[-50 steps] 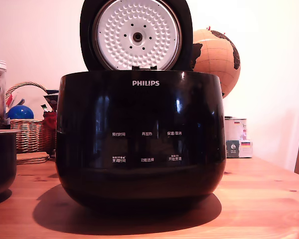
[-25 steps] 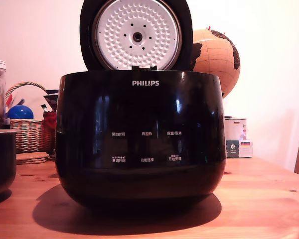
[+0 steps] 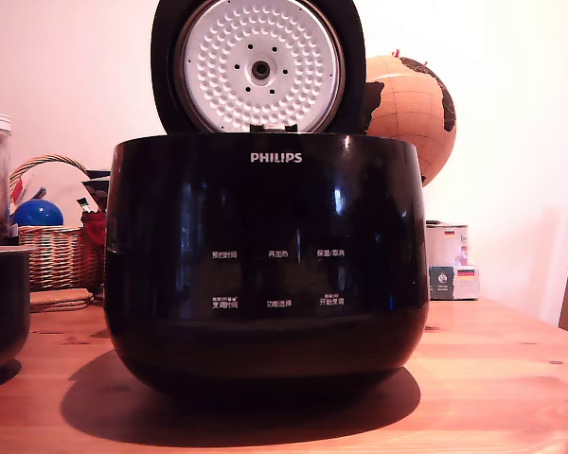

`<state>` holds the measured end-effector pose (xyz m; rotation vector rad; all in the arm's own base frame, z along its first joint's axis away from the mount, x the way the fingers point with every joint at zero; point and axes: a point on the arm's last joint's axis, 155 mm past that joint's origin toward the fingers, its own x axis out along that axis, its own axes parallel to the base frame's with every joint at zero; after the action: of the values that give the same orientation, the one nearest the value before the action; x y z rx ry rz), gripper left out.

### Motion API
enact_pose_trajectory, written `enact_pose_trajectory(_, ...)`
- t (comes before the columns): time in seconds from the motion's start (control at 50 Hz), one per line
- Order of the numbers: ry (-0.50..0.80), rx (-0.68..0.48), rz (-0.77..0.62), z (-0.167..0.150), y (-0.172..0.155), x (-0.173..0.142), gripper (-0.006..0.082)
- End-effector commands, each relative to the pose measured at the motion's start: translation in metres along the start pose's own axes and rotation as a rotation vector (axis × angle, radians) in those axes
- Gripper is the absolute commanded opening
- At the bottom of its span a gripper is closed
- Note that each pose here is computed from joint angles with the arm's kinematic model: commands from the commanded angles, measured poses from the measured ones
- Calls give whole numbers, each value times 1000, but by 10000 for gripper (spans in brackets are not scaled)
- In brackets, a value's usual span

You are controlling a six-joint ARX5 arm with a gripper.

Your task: Pick up the metallic pot next to the rice cooker

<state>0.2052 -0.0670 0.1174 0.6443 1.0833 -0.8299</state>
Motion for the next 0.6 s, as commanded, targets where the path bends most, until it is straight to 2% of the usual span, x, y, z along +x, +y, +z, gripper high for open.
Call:
enact_pose_trajectory(0.0,8,3,-15,0,1,5,269)
enact_pose_trajectory(0.06,21,-2,-30,-1,2,10,353)
enact_pose_trajectory(0.12,32,-2,-21,-1,8,15,383)
enact_pose_trajectory(0.34,51,0,-1,2,25,29,383)
enact_pose_trajectory(0.58,128,-13,-27,-9,29,46,382)
